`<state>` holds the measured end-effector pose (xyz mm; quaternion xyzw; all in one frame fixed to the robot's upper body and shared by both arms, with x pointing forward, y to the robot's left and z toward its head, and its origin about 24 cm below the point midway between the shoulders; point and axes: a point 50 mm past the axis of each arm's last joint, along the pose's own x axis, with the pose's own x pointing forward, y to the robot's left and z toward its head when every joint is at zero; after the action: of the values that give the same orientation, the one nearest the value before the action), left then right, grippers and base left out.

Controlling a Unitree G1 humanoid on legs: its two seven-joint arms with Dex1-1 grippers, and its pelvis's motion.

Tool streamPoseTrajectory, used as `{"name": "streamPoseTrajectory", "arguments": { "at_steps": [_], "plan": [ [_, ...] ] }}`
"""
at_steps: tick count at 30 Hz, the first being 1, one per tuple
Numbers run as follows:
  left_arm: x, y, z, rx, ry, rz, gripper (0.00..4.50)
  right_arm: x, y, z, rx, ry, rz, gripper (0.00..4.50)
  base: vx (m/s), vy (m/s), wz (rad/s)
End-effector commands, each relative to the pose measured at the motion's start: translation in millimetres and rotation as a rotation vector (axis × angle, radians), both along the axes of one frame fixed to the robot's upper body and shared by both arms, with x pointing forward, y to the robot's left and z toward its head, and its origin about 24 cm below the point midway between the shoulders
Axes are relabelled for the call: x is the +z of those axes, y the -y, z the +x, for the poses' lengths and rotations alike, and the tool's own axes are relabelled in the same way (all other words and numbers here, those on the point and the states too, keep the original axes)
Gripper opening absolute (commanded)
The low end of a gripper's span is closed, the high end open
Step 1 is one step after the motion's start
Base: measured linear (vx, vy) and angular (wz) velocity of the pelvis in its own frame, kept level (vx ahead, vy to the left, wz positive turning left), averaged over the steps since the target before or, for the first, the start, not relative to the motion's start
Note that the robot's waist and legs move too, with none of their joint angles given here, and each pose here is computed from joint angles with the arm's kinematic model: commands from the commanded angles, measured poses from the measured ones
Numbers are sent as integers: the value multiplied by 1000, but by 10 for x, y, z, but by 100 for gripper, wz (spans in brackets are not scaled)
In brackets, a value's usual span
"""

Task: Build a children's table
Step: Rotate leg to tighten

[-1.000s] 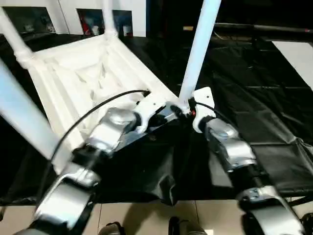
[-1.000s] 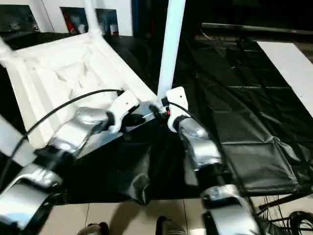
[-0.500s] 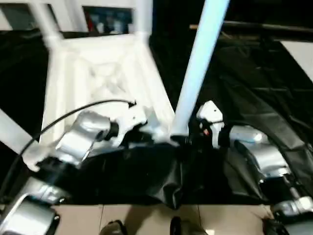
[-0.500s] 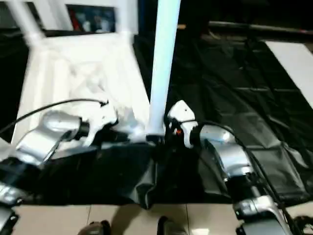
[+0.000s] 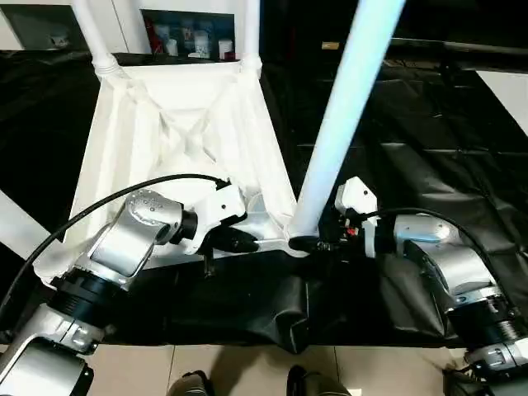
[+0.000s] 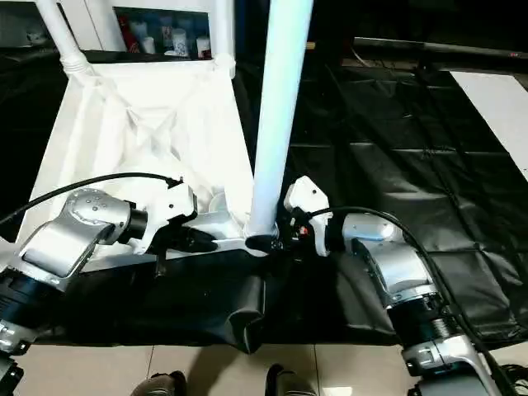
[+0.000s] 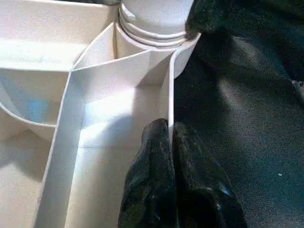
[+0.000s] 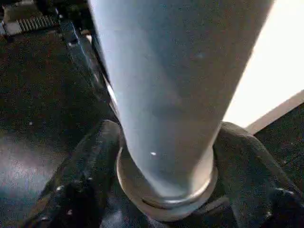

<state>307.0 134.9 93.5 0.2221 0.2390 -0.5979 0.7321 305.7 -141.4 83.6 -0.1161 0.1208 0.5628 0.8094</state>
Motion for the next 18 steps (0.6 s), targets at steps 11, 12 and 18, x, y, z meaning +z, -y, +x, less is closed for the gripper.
{"name": "streamPoseTrajectory", "arguments": {
  "at_steps": [11, 12, 18],
  "plan": [
    [-220, 5, -116, -28, -109, 50, 0, -104, -10, -62, 39, -24, -53, 225, 0, 0, 0],
    [-220, 4, -114, -25, -109, 50, 0, -109, -11, -63, 35, -27, -52, 215, 0, 0, 0],
    [-228, 85, 42, 116, -38, 20, 0, -225, -27, 9, -134, -51, -68, 206, 0, 0, 0]
  ]
}}
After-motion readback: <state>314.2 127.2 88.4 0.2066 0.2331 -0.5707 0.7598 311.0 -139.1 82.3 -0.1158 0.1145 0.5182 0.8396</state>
